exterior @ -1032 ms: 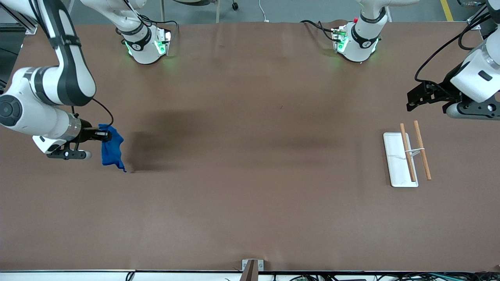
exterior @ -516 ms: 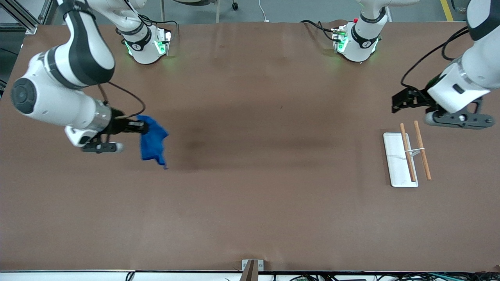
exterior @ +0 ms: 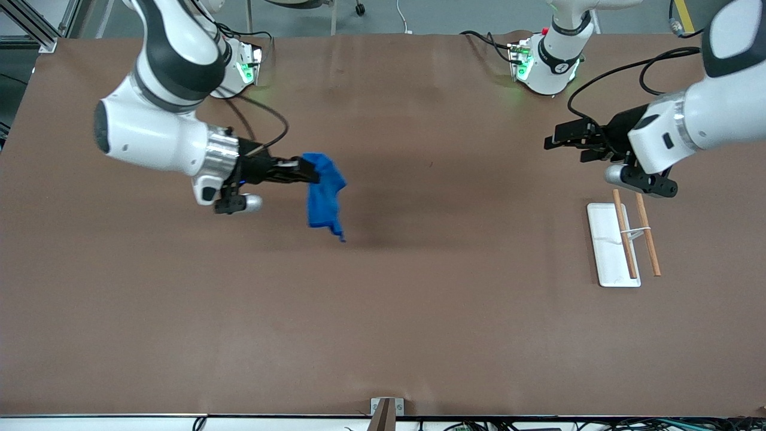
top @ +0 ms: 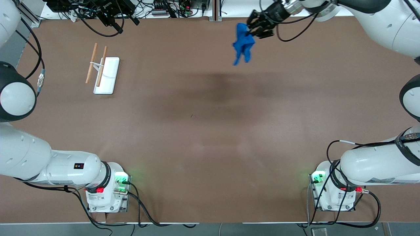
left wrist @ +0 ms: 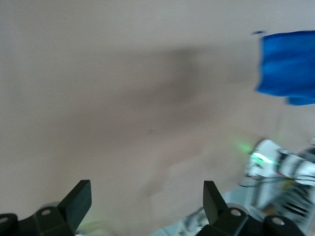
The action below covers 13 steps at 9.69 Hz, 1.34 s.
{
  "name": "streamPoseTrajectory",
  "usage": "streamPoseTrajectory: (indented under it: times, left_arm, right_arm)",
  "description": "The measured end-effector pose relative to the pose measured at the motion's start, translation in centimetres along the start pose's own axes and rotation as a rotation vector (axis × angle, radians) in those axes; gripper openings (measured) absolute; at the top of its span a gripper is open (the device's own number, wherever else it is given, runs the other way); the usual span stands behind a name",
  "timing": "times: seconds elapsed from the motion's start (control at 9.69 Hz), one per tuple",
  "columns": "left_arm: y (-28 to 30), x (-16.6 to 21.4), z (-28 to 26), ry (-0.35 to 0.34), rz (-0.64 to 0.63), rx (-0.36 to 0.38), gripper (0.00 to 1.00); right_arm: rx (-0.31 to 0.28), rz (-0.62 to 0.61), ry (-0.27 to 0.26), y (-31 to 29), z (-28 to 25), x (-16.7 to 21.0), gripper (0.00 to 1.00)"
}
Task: Right arm passes towel to left arm to hang
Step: 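Carry the towel toward the left gripper while the left gripper approaches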
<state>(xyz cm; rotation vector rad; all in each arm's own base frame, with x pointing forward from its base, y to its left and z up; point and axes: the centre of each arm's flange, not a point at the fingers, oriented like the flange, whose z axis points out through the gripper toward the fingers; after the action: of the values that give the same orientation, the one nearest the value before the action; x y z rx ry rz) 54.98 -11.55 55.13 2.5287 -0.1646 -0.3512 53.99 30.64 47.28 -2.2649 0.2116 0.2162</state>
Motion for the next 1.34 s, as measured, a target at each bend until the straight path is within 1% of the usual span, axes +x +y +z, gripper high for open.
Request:
streamPoseTrajectory:
  times: [0.1, 0.21, 0.31, 0.52, 0.62, 0.72, 0.83, 0.93, 1.13, 1.34]
  left_arm:
    - [-1.4, -0.4, 0.3, -0.018, -0.005, -0.089, 1.0]
    - [-1.7, -0.8, 1.4, -0.037, -0.014, -0.171, 1.0]
    - [-1.7, -1.1, 2.8, -0.055, -0.01, -0.258, 1.0]
    - [-3.0, -1.7, 6.1, -0.081, 0.021, -0.426, 1.0]
    - [-4.2, -2.0, 7.8, -0.066, 0.034, -0.507, 1.0]
    - [-5.1, -2.1, 9.2, -0.026, 0.034, -0.575, 0.98]
    - [-5.7, -2.3, 10.4, 0.016, 0.025, -0.622, 0.98]
    - [-6.0, -2.6, 11.4, 0.052, 0.012, -0.667, 0.98]
    - [-5.6, -3.6, 13.4, 0.127, -0.028, -0.795, 0.98]
    - [-4.2, -3.7, 15.1, 0.222, -0.075, -0.856, 0.98]
  right_arm:
    - [0.09, 0.037, -0.003, -1.6, 2.4, -1.1, 0.12]
    - [0.153, 0.07, -0.011, -2.7, 4.8, -2.2, 0.12]
    - [0.218, 0.12, -0.037, -3.6, 6.7, -3.3, 0.12]
    - [0.363, 0.201, -0.093, -4.8, 8.3, -4.6, 0.12]
    - [0.441, 0.221, -0.107, -5.3, 8.5, -5.0, 0.12]
    - [0.525, 0.235, -0.118, -5.8, 8.9, -5.5, 0.12]
    - [0.601, 0.243, -0.127, -6.2, 9.6, -6.1, 0.12]
    - [0.657, 0.252, -0.136, -6.3, 10.6, -6.6, 0.12]
    - [0.741, 0.281, -0.148, -6.4, 12.0, -6.9, 0.12]
    - [0.816, 0.295, -0.165, -7.3, 13.2, -7.0, 0.12]
